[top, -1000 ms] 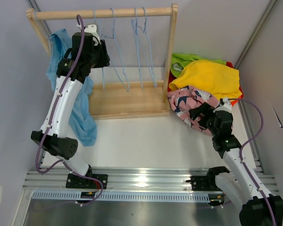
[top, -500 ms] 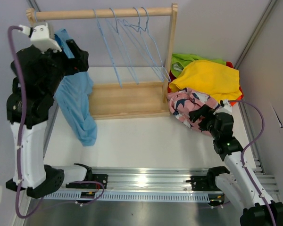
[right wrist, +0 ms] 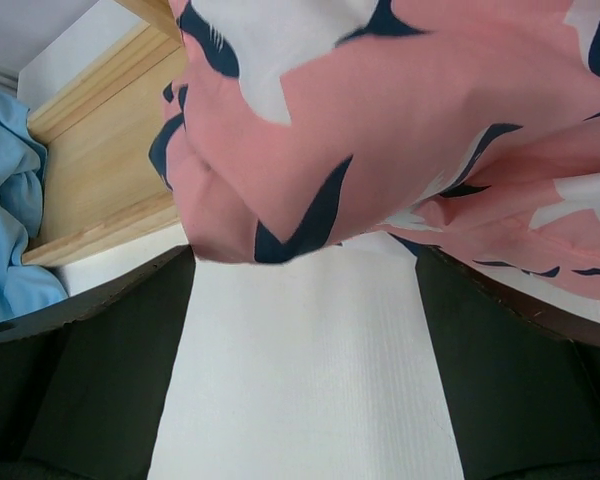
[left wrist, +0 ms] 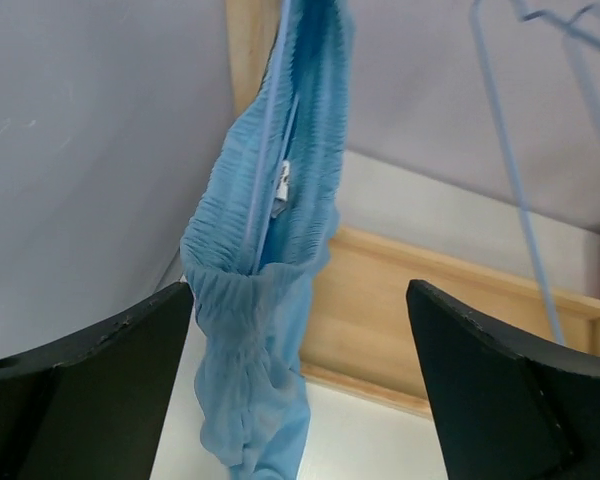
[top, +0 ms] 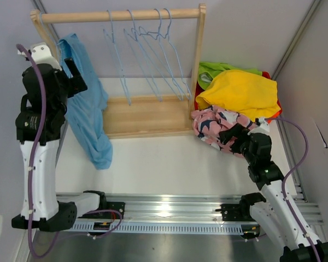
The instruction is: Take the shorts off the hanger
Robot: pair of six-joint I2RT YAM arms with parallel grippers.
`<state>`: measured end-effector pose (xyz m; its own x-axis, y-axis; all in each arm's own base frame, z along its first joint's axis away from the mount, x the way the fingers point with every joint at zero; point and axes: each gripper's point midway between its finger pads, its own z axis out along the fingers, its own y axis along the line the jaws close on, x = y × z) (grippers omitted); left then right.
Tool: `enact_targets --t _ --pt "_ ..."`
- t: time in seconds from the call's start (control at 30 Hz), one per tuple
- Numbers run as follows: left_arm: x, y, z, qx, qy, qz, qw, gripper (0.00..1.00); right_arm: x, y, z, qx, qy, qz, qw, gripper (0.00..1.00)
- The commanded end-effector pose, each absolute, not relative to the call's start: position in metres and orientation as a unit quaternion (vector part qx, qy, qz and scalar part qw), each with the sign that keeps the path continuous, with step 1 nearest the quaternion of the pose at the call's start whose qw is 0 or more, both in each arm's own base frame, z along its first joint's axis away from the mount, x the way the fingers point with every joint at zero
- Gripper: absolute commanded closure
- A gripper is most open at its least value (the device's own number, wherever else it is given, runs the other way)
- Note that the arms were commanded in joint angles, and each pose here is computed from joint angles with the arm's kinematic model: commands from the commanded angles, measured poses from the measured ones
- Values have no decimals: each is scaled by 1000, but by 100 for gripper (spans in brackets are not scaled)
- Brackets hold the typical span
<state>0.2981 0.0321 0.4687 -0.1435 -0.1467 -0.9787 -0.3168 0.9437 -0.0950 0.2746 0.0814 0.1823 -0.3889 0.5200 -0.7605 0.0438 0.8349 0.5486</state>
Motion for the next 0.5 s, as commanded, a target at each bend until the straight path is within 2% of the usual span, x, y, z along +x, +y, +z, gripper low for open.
enact_targets --t 0.0,0.27,0.47 --pt "312 48 468 -173 746 72 639 7 272 78 204 165 788 224 549 1" --pt "347 75 461 -205 758 82 614 12 269 83 189 154 797 229 537 1" --pt "367 72 461 -200 767 63 606 26 272 84 178 149 804 223 531 1"
